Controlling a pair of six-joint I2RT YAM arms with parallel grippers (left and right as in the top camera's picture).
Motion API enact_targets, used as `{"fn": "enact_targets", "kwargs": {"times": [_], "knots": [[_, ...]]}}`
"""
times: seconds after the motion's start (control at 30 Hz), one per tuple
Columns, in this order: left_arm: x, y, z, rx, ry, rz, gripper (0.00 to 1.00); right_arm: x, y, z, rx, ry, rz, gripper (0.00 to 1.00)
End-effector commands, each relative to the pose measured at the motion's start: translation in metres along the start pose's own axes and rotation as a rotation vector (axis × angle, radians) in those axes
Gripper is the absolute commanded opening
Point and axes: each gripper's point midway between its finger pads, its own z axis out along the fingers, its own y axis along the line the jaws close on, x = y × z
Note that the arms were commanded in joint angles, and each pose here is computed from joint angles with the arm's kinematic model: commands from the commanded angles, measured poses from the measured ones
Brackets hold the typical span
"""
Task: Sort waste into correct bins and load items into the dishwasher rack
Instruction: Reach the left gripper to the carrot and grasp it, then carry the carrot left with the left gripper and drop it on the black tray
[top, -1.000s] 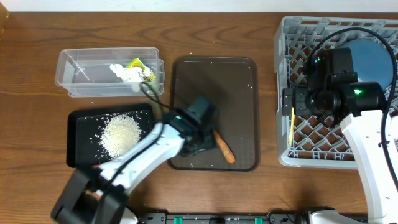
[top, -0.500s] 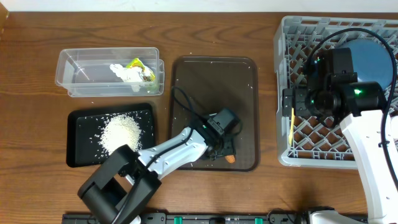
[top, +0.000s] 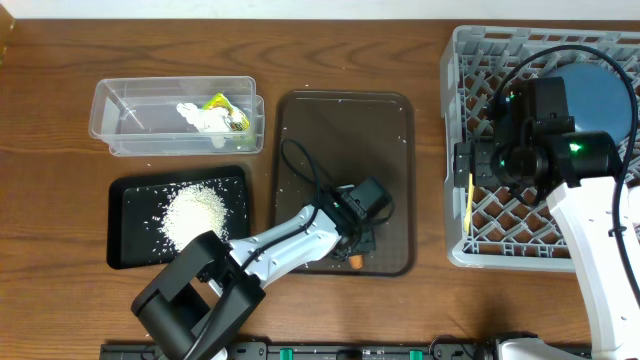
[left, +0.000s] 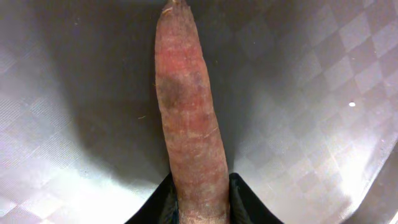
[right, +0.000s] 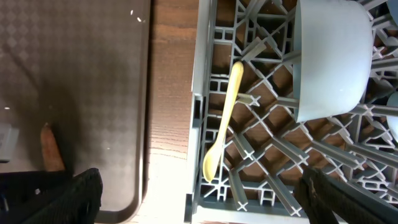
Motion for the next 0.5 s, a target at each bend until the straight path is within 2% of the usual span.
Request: {"fn": "enact_targets", "kwargs": {"times": [0.0,0.07,0.23,0.47], "knots": [[-0.002,0.046,0.014,-0.173,-0.009,-0.034,0.19,0.000,-0.001,0.000,-0.006,0.001,-0.007,0.99],[-0.006,0.052,0.010,-0.180,-0.005,-0.031,0.13,0.000,-0.001,0.000,-0.005,0.002,-0.007,0.99],[-0.029,0.076,-0.019,-0.192,-0.043,-0.104,0.11,0.001,-0.001,0.000,-0.005,0.006,-0.006,0.99],[-0.075,0.128,-0.093,-0.210,-0.236,-0.188,0.11,0.001,-0.001,0.000,-0.005,0.006,-0.007,0.99]]}}
